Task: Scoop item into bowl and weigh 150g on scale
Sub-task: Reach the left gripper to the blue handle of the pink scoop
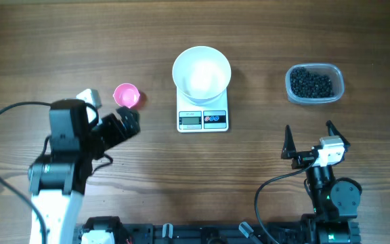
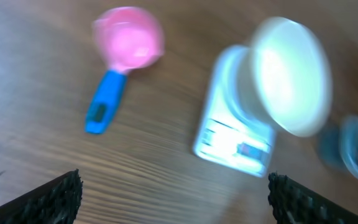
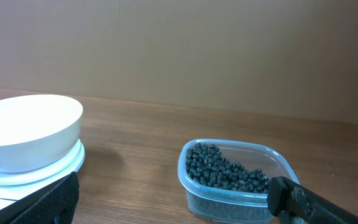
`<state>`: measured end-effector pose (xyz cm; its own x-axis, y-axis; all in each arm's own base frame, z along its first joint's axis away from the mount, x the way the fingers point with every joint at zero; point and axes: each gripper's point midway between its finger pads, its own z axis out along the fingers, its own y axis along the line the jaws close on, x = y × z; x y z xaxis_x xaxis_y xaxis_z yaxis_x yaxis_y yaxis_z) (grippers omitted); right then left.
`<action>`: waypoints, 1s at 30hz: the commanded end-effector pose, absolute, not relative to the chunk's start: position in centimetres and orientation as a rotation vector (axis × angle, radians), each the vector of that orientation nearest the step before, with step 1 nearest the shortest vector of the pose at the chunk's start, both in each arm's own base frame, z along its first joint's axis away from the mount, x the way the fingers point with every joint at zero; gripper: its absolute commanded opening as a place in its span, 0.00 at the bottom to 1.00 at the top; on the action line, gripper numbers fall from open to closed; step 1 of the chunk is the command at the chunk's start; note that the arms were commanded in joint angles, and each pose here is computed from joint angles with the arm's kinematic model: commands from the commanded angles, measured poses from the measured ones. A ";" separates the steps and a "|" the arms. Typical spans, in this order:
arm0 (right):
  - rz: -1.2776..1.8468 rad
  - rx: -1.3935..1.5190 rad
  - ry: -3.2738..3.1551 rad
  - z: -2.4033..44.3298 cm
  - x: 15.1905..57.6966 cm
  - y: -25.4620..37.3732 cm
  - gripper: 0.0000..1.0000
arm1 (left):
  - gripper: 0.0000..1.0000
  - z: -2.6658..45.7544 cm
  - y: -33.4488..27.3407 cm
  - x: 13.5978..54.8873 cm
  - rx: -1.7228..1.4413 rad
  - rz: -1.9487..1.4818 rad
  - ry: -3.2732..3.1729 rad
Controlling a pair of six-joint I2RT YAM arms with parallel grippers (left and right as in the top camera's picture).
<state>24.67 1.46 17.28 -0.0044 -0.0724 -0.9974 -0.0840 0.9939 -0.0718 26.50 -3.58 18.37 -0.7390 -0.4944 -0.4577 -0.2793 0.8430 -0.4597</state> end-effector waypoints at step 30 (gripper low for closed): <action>-0.012 -0.111 1.567 17.5 24.6 1.0 1.00 | 0.88 -0.5 -1.6 32.8 -0.425 -0.771 2.818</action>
